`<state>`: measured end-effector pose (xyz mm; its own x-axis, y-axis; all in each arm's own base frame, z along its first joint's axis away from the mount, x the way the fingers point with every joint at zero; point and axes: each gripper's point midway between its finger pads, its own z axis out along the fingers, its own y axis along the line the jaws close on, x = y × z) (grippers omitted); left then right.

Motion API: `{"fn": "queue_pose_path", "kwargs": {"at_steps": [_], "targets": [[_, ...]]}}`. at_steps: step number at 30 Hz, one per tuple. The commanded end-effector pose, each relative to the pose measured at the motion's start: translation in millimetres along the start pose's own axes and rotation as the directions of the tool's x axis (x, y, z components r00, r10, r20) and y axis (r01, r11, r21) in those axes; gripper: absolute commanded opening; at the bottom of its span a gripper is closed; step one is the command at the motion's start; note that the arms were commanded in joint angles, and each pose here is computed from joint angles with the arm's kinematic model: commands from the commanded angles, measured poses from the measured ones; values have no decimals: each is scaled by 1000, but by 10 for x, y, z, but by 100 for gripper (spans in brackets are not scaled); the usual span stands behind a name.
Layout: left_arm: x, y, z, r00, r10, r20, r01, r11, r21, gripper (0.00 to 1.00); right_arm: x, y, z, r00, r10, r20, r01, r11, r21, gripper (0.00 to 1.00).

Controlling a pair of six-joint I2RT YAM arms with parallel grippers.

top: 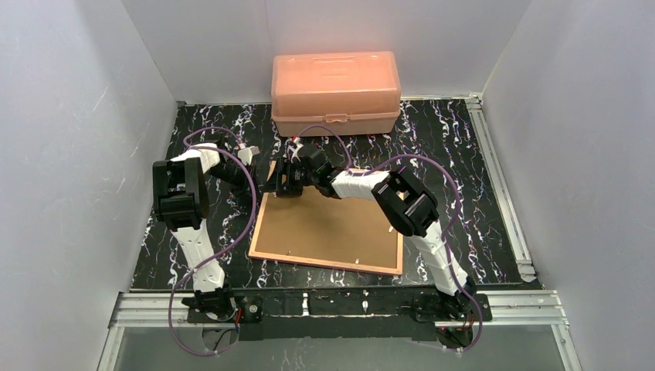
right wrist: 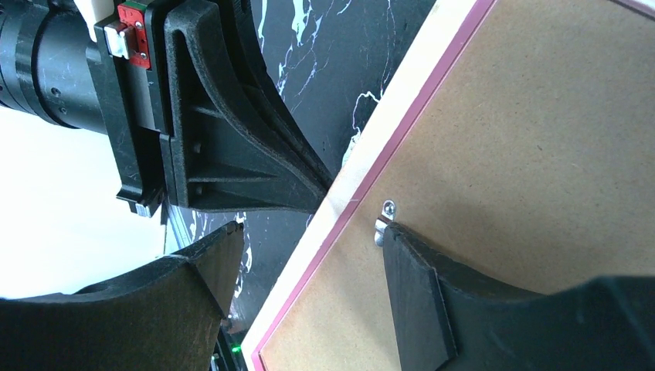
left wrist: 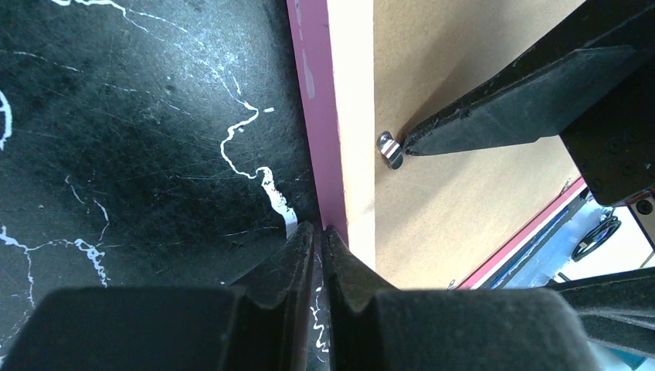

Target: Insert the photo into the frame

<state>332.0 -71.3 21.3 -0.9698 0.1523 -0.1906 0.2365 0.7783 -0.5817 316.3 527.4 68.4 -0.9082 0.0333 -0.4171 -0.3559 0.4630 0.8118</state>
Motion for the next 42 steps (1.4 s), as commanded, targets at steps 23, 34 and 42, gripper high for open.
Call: {"fn": "queue_pose_path", "kwargs": {"at_steps": [23, 34, 42], "targets": [[57, -75, 19, 1000, -7, -7, 7, 999, 33, 6, 68, 42, 220, 999, 44, 22, -43, 998, -55, 71], [34, -84, -117, 1000, 6, 3, -7, 1000, 27, 6, -197, 469, -259, 997, -6, 77, 15, 993, -114, 75], [271, 72, -213, 983, 174, -55, -177, 982, -72, 6, -608, -30, -1602, 974, -42, 223, 6, 987, 159, 98]]}}
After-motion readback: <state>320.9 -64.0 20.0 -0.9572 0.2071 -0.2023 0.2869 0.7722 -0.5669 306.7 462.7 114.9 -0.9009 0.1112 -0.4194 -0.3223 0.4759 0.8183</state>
